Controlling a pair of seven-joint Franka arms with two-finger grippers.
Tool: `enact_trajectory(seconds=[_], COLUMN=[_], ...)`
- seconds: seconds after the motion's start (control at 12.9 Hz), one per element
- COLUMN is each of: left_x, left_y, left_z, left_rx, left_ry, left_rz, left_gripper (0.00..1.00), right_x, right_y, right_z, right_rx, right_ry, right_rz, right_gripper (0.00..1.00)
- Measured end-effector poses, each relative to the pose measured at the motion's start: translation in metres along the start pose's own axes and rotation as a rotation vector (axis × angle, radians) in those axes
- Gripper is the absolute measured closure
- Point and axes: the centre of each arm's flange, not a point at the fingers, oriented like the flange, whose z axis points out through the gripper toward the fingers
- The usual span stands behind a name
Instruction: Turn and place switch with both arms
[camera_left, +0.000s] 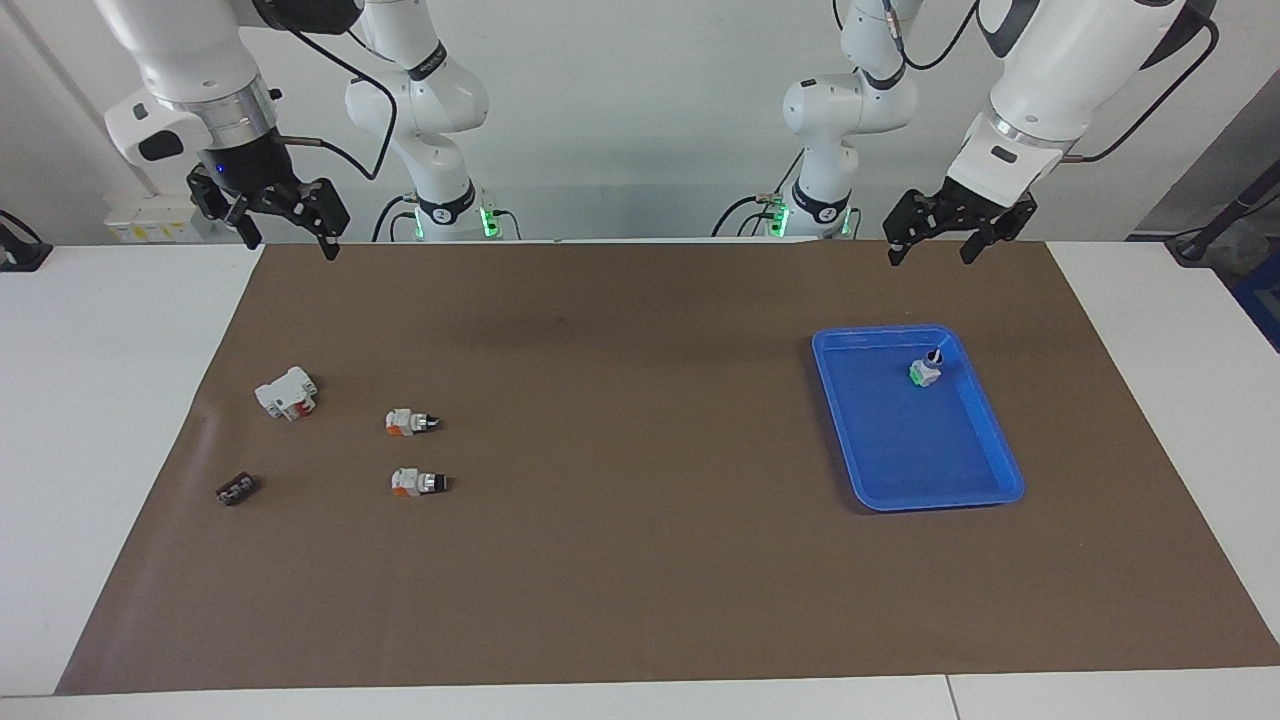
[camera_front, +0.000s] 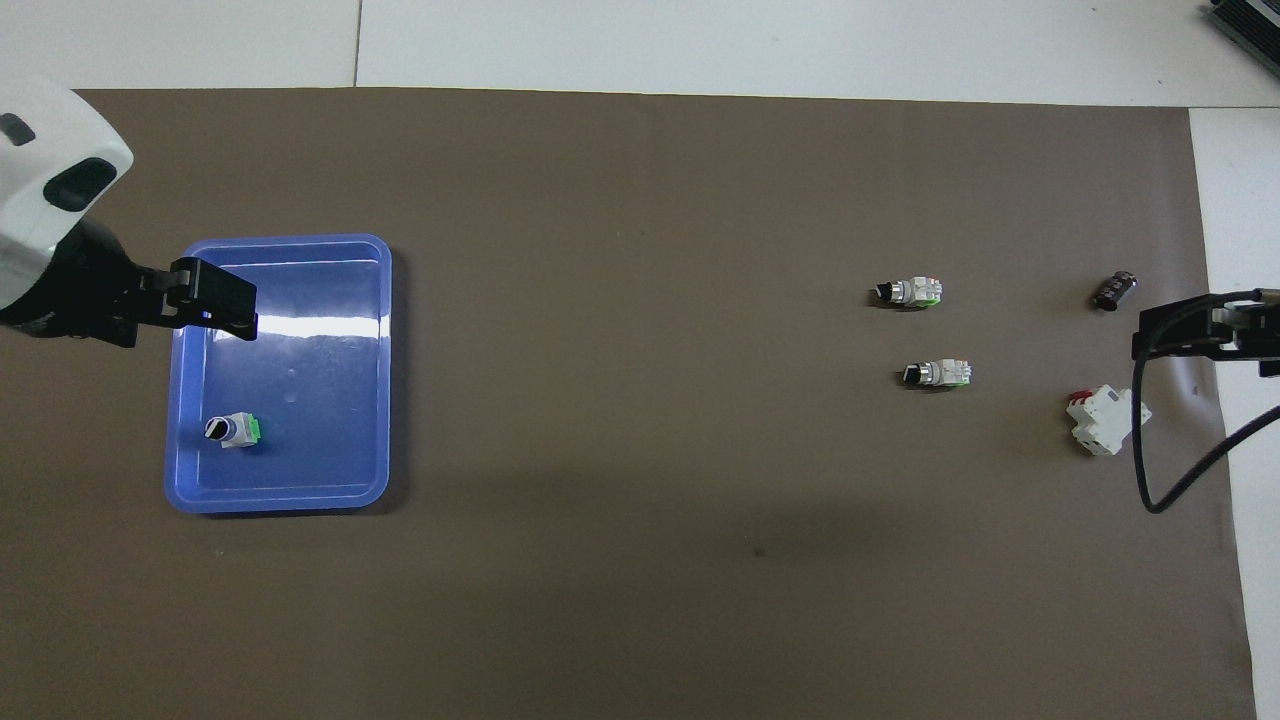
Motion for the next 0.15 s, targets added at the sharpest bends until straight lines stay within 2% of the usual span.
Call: enact_trajectory(seconds=[0.15], left_x=[0.0023], left_y=[-0.0002], left_z=[-0.0018], left_rx=[-0.003], left_ry=[0.020], left_rz=[-0.001], left_gripper=[0.00], right_x=[0.0000], right_y=[0.0000], right_z=[0.0001], right_rx=[0.000], right_ry=[-0.001], right_rz=[0.000], right_gripper=[0.00])
